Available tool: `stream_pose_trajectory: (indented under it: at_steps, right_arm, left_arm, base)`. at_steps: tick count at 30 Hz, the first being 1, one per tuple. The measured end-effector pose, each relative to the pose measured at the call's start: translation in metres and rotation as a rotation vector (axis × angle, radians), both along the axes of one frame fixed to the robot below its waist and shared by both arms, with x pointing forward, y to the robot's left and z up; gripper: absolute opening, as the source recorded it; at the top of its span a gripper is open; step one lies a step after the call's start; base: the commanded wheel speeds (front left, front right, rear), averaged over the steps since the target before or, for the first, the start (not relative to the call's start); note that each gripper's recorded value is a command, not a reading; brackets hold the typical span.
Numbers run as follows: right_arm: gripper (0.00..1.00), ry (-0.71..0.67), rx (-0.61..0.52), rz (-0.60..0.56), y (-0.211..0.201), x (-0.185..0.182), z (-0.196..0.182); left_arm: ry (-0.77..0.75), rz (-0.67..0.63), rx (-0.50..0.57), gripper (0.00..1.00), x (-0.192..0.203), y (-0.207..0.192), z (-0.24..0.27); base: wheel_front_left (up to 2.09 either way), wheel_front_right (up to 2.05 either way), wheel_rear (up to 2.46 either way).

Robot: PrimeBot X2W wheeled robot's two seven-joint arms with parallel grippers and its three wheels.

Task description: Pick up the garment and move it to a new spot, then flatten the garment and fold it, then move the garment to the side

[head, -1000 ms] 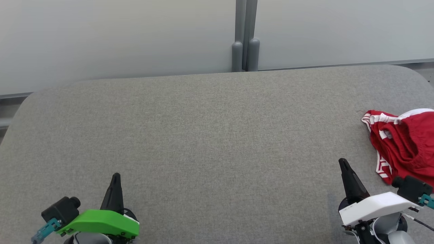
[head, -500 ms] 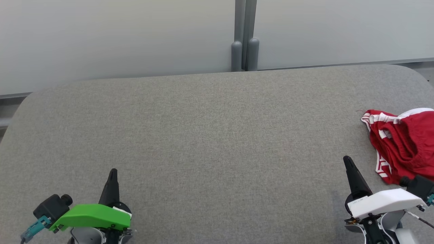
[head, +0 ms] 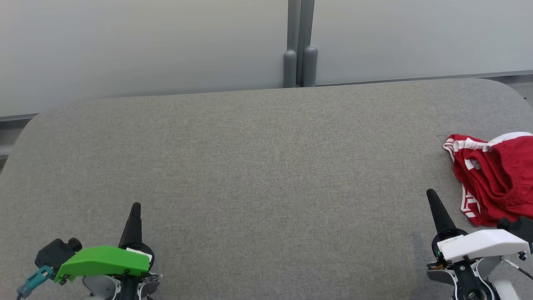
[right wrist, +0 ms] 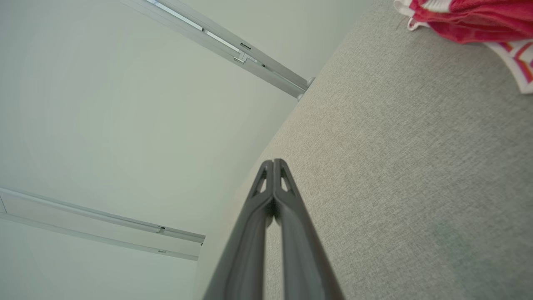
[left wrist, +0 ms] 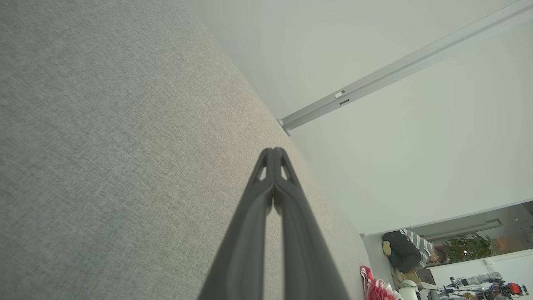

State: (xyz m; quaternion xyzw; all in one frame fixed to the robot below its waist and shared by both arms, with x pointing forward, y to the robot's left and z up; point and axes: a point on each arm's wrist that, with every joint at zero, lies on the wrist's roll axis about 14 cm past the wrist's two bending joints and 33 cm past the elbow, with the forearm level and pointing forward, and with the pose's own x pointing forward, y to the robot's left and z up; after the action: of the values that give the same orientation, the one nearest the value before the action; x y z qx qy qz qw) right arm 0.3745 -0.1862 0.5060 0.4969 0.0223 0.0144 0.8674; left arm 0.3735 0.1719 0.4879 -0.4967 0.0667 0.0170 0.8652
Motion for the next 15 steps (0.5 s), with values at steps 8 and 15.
stream_pose_trajectory:
  at_steps: [8,15]
  right_arm:
    - [0.0,0.001,0.08,-0.01,-0.0037,0.0026,0.0009]
    - [0.0,0.006,0.147,-0.022,-0.0076,0.0033,-0.0002]
  left_arm:
    - [-0.009,0.008,-0.08,0.0,0.0038,0.0015,0.0031]
    - [-0.017,0.012,-0.149,0.0,0.0061,0.0017,0.0048]
  base:
    - [0.0,0.0,0.0]
    - [0.0,0.0,0.0]
